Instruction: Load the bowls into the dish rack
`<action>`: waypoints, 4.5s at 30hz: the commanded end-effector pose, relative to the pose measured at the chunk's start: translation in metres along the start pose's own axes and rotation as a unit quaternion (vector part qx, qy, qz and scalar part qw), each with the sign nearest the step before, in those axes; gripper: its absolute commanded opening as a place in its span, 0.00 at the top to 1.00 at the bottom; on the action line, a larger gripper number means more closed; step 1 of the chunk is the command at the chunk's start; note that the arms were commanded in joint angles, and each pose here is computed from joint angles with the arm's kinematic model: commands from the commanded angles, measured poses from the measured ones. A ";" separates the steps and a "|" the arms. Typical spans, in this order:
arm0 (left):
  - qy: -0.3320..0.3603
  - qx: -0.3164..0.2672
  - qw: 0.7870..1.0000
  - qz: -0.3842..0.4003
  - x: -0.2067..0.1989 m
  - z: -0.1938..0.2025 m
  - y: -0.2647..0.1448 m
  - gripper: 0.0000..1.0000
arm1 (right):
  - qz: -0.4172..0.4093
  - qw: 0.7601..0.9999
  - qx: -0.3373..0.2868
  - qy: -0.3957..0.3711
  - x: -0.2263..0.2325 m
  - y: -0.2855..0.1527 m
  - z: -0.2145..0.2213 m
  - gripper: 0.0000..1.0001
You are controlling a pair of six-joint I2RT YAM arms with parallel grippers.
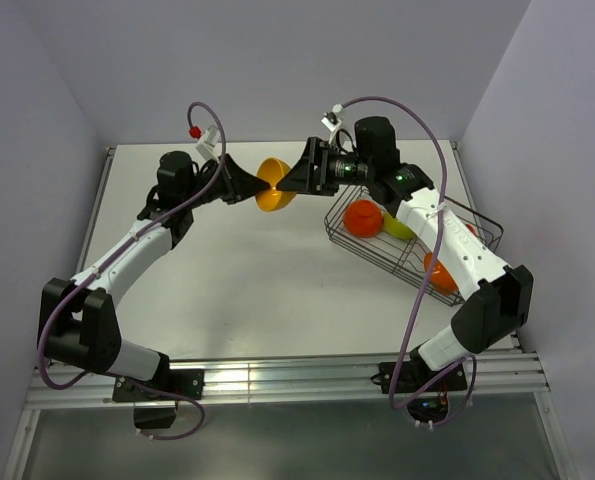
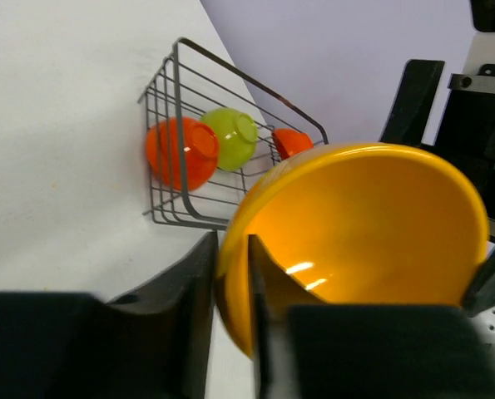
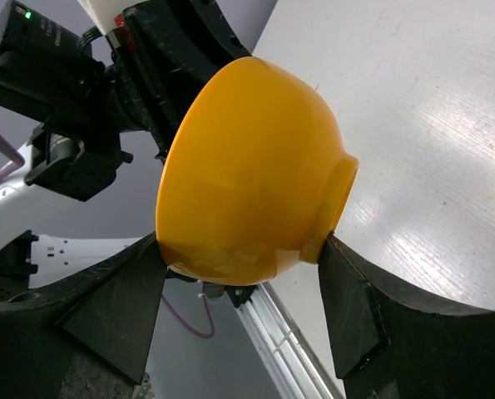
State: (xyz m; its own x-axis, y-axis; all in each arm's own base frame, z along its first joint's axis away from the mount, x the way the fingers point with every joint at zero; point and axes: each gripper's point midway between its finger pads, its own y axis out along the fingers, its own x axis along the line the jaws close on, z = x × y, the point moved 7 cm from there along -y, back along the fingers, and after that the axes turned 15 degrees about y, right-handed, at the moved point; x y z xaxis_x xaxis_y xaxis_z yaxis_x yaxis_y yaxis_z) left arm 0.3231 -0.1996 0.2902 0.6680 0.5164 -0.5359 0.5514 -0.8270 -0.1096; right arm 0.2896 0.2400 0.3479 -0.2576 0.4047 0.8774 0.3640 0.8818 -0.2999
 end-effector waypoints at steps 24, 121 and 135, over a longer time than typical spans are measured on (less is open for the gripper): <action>0.081 -0.001 0.990 -0.114 0.014 -0.042 -0.016 0.00 | 0.314 0.919 -0.238 -0.027 -0.060 -0.125 -0.011 1.00; 0.013 0.043 0.991 -0.123 0.058 -0.015 -0.030 0.01 | 0.676 0.737 -0.010 -0.025 -0.219 -0.091 0.034 0.30; 0.014 0.040 0.992 -0.117 0.056 -0.017 -0.031 0.01 | 0.628 0.777 0.006 -0.032 -0.199 -0.084 0.032 0.00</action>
State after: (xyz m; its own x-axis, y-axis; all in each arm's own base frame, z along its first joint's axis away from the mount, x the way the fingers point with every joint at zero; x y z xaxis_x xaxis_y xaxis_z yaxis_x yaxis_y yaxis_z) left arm 0.3515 -0.1404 0.2660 0.5119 0.7237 -0.4628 0.6577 -0.6768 -0.3309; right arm 0.2840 0.0837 0.1692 0.2928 0.9375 -0.1881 0.3208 -0.2816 -0.9043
